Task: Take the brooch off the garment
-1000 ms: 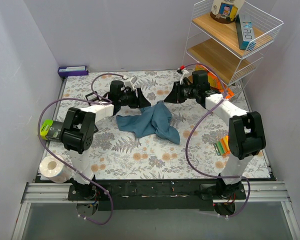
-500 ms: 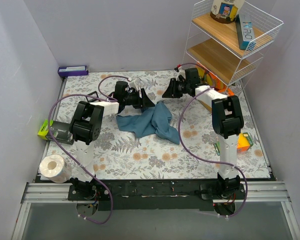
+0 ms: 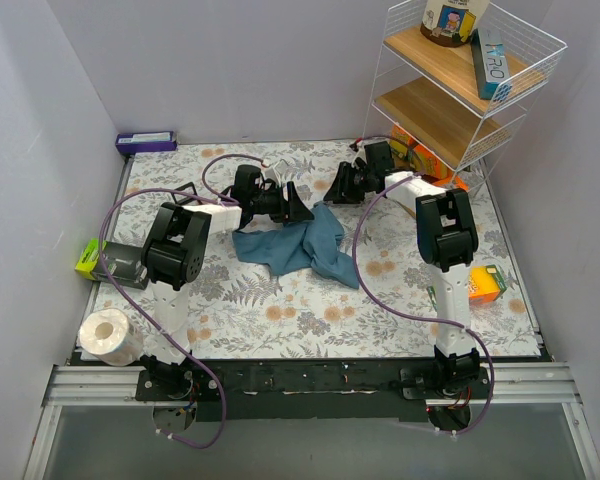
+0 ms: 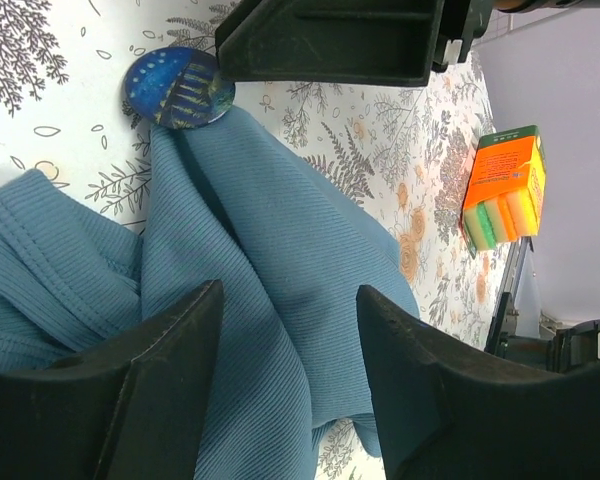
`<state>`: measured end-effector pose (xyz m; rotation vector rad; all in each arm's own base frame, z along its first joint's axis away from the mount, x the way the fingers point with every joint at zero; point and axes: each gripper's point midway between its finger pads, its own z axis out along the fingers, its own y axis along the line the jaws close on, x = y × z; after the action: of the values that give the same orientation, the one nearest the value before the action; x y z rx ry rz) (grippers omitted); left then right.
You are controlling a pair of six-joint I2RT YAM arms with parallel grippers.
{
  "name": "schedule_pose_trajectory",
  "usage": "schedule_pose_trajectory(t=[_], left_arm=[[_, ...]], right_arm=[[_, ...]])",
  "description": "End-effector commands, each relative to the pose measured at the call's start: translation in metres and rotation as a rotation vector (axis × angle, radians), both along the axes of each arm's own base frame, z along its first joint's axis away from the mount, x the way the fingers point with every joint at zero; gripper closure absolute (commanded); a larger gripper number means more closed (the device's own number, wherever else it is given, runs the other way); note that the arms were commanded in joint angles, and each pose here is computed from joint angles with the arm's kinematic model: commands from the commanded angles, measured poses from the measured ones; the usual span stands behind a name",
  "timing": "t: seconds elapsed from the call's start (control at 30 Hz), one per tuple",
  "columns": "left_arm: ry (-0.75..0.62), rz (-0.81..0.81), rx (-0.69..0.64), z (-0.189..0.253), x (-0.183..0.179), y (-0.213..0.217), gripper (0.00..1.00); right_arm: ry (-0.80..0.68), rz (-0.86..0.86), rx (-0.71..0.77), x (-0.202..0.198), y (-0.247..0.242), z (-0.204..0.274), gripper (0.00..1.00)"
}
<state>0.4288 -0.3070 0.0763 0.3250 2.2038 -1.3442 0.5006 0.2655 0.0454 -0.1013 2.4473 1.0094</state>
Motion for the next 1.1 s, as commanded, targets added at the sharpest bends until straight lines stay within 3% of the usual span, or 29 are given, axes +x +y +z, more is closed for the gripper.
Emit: schedule_pose_trajectory(t=[0.0, 0.33, 0.43, 0.47, 0.63, 0.83, 0.93, 0.97, 1.07], left_arm=[[-0.022, -0.028, 0.001, 0.011, -0.008, -0.001, 0.45], [-0.024, -0.04, 0.035, 0.004, -0.015, -0.001, 0.45], [-0.034, -0.038, 0.045, 0.007, -0.017, 0.002, 0.45], [-0.034, -0.039, 0.047, 0.009, -0.02, 0.003, 0.44], [-0.063, -0.033, 0.05, 0.026, -0.023, 0.008, 0.45], [-0.238, -0.06, 0.077, 0.08, -0.027, 0.026, 0.46], [-0.388, -0.127, 0.117, 0.1, -0.036, 0.032, 0.46], [-0.417, -0.143, 0.13, 0.102, -0.039, 0.032, 0.39], [-0.598, -0.221, 0.201, 0.112, -0.051, 0.027, 0.37]], right_arm=[[0.061, -0.02, 0.04, -0.002, 0.011, -0.007, 0.53], [0.089, 0.02, 0.139, -0.005, 0.03, -0.015, 0.73], [0.062, 0.044, 0.175, -0.004, 0.033, -0.004, 0.87], [0.035, 0.078, 0.202, -0.005, 0.036, 0.004, 0.98], [-0.181, 0.24, 0.309, -0.012, 0.038, 0.061, 0.99], [-0.265, 0.329, 0.337, -0.048, 0.021, 0.119, 0.99], [-0.216, 0.293, 0.323, -0.071, 0.015, 0.14, 0.99], [-0.121, 0.225, 0.298, -0.079, 0.009, 0.129, 0.99], [-0.04, 0.163, 0.265, -0.101, -0.002, 0.127, 0.99]])
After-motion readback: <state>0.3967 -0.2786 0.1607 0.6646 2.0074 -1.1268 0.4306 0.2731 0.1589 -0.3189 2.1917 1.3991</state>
